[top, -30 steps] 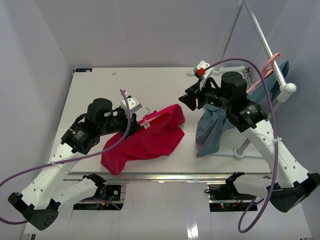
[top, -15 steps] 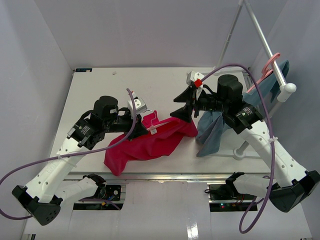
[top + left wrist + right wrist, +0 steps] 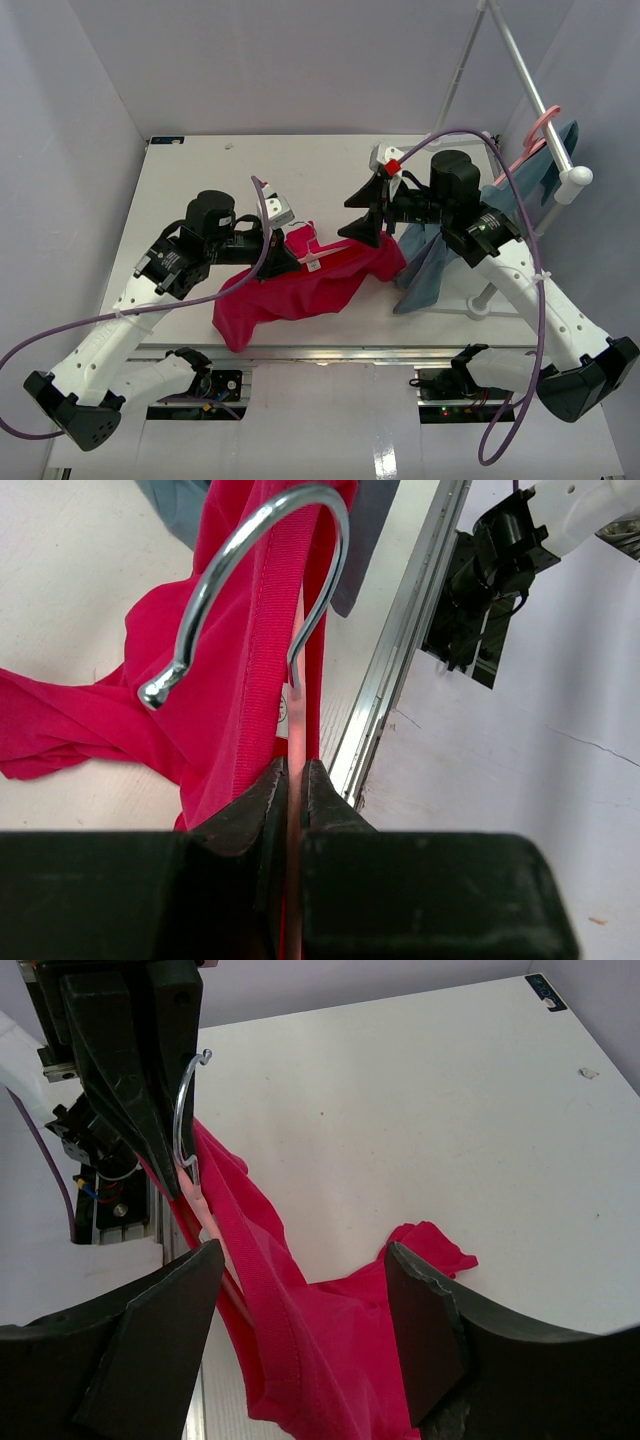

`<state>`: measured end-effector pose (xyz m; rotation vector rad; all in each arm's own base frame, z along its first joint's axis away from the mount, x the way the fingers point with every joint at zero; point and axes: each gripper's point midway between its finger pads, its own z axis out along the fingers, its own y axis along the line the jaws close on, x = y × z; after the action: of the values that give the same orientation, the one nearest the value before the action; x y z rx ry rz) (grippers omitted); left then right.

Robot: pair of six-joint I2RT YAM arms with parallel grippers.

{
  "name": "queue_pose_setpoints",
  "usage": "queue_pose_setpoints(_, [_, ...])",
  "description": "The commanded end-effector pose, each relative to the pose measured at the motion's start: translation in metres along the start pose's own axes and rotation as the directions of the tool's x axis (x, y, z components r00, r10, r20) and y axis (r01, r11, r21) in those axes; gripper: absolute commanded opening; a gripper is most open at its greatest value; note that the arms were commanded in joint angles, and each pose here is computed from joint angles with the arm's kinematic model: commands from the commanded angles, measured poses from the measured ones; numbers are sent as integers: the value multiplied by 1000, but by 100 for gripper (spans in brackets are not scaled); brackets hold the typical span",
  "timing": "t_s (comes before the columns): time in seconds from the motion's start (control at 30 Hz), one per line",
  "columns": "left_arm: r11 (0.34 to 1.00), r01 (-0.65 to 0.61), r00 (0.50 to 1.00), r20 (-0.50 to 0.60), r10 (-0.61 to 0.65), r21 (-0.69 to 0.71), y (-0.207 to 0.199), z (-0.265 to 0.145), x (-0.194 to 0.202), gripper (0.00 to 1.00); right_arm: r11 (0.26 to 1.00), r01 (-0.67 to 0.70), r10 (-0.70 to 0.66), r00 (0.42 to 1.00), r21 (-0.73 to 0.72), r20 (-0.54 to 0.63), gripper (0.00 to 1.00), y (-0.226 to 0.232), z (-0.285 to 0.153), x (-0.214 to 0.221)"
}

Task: Place the t-shirt on the hanger

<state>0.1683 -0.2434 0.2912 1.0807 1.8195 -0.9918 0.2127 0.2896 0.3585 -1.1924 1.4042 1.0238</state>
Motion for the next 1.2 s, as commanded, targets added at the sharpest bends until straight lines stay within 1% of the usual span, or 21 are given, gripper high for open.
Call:
queue_pose_setpoints(0.0, [998,-51,996,70,48,42,-13,-7,-15,0,996,46,-41,997,-81,65,72,18,0,-21])
queue_pose_setpoints(0.13, [998,-36,998,55,33,48,-10,-3,-12,0,987,53,-43,997,-150,70,72,32,9,-21])
queue_pose_setpoints(0.37, [998,-24,999,45,22,54,-8,3,-8,0,972,106,-92,993,-208,79,72,62,35,-30])
queue_pose_setpoints(0.43, [998,-26,999,47,23,57,-9,2,-7,0,972,111,-97,992,-207,76,73,64,42,-31])
queue_pose_setpoints(0.53, [998,-29,998,49,26,59,-9,3,-4,0,980,110,-99,992,-166,76,72,54,55,-34])
queue_pose_setpoints(0.6, [998,-26,999,44,24,60,-8,4,-2,0,986,104,-96,993,-128,66,71,44,60,-31])
queue_pose_setpoints(0.7, [997,-31,999,45,29,66,-9,4,-1,0,989,98,-93,994,-113,50,69,38,66,-23])
queue_pose_setpoints(0.73, [997,-34,998,47,31,71,-10,4,-1,0,989,94,-90,995,-112,42,64,36,69,-20])
queue_pose_setpoints(0.8, [997,-36,998,47,32,74,-10,4,-1,0,987,96,-91,995,-126,41,49,37,72,-15])
queue_pose_setpoints(0.87, [996,-37,998,46,33,78,-11,4,0,0,986,99,-94,995,-132,40,30,37,73,-13])
queue_pose_setpoints(0.93, [996,-44,998,53,40,77,-12,3,-2,0,984,115,-110,993,-135,41,16,37,73,-12])
queue_pose_setpoints(0.97, [996,-45,998,55,41,74,-12,2,-2,0,983,125,-120,992,-136,44,11,38,72,-12])
queue_pose_setpoints(1.03, [996,-45,998,57,41,71,-12,1,-2,0,977,154,-147,988,-150,54,8,41,69,-11])
queue_pose_setpoints(1.17, [997,-36,998,57,33,61,-9,2,-5,0,960,213,-198,976,-183,95,8,54,59,-12])
